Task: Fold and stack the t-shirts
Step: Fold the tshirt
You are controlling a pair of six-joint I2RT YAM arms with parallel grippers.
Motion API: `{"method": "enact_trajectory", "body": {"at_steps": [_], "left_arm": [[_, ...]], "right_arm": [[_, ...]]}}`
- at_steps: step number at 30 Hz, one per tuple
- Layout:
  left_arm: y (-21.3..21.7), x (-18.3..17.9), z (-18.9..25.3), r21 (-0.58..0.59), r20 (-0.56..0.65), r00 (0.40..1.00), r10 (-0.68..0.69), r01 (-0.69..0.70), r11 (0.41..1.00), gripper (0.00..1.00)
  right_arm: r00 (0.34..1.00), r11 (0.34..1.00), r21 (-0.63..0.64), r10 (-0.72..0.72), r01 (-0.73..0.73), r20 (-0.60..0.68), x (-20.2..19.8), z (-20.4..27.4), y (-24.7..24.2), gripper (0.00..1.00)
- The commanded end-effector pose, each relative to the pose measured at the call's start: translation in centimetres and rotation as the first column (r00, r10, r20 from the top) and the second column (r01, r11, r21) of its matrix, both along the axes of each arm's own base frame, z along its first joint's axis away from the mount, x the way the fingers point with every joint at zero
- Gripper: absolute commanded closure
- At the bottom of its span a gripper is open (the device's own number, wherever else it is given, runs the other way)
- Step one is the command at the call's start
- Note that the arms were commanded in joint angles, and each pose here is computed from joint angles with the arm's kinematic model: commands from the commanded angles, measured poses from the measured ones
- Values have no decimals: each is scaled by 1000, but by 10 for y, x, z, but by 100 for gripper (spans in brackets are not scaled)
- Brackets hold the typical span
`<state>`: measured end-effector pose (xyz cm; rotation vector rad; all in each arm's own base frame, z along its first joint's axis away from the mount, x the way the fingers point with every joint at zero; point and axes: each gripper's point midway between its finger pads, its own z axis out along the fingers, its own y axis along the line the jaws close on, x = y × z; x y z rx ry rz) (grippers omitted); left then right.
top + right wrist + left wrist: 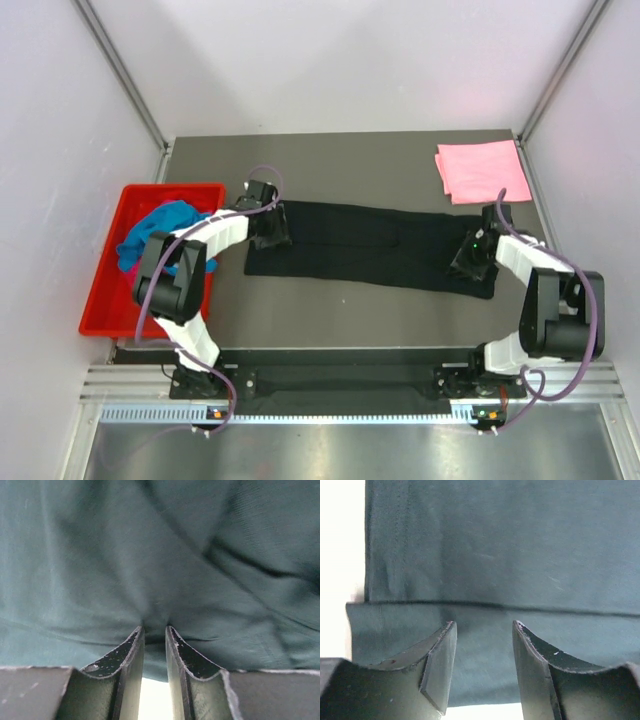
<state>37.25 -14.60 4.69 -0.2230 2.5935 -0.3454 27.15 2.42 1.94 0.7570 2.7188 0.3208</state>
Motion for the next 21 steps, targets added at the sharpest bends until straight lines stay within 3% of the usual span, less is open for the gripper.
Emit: {"method": "enact_trajectory", "body": {"at_steps": [1, 7, 11, 13, 16, 21], "left_arm": [[-3, 21, -6, -27, 46, 998, 45, -44, 999, 47], [8, 27, 8, 24, 24, 993, 119, -119, 993, 48], [-2, 47, 70, -33, 189, 980, 58, -52, 998, 45], [-1, 62, 90, 2, 251, 968, 12, -13, 1000, 43], [20, 79, 72, 153, 195, 981, 10, -41, 987, 42], [39, 97, 45, 219, 119, 993, -17, -9, 976, 44]], "right_arm": [[993, 986, -122, -115, 114, -3, -11, -8, -29, 75], [987, 964, -214, -159, 156, 7, -18, -9, -52, 75], [990, 972, -191, -126, 136, 68, -8, 12, -48, 75], [987, 977, -167, -114, 131, 109, 0, 26, -44, 75], [985, 979, -155, -108, 128, 136, 8, 39, -43, 72], [981, 986, -128, -87, 110, 176, 23, 55, -39, 71]]}}
